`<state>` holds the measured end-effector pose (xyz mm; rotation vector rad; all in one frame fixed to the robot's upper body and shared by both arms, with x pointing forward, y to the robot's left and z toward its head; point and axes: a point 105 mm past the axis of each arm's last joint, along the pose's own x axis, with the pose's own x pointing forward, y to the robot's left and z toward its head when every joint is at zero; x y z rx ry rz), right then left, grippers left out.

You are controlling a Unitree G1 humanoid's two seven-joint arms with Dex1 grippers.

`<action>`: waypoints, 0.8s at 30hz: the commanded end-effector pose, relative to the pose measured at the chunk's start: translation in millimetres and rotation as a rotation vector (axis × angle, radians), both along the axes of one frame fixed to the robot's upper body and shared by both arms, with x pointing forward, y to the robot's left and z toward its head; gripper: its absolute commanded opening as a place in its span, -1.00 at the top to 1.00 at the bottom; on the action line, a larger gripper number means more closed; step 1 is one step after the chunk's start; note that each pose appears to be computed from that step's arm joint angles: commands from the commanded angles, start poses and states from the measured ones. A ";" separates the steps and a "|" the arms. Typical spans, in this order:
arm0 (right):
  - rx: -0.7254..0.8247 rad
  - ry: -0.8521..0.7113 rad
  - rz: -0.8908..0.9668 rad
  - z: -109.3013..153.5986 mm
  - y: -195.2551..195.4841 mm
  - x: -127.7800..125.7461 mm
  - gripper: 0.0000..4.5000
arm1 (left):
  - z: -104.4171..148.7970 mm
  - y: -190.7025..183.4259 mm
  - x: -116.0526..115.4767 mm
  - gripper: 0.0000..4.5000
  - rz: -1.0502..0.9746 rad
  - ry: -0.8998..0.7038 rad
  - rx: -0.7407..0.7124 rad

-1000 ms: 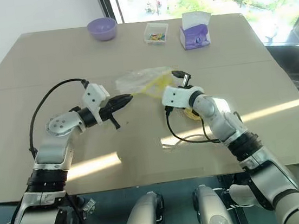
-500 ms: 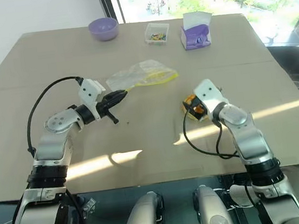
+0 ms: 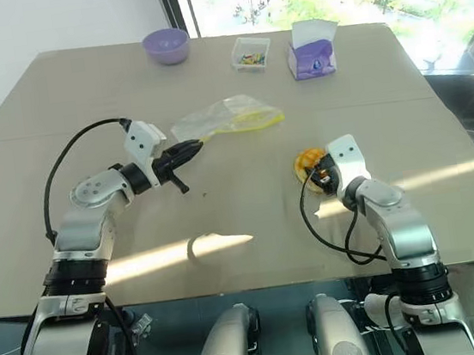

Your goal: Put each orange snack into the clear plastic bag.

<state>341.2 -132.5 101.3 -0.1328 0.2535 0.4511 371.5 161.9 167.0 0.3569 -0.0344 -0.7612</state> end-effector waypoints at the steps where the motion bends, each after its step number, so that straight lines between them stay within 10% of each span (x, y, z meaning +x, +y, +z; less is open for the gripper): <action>1: 0.017 0.011 -0.012 1.4 -6.0 -3.0 0.26 | 27.9 -6.5 -3.0 1.00 -0.031 -0.091 -0.013; 10: 0.215 -0.145 0.170 75.6 41.4 -4.3 0.26 | 27.3 -28.2 -15.4 1.00 -0.143 -0.106 0.006; 24: 0.202 -0.154 0.262 92.0 50.0 -4.8 0.26 | 18.0 -28.9 -23.0 1.00 -0.182 -0.133 0.104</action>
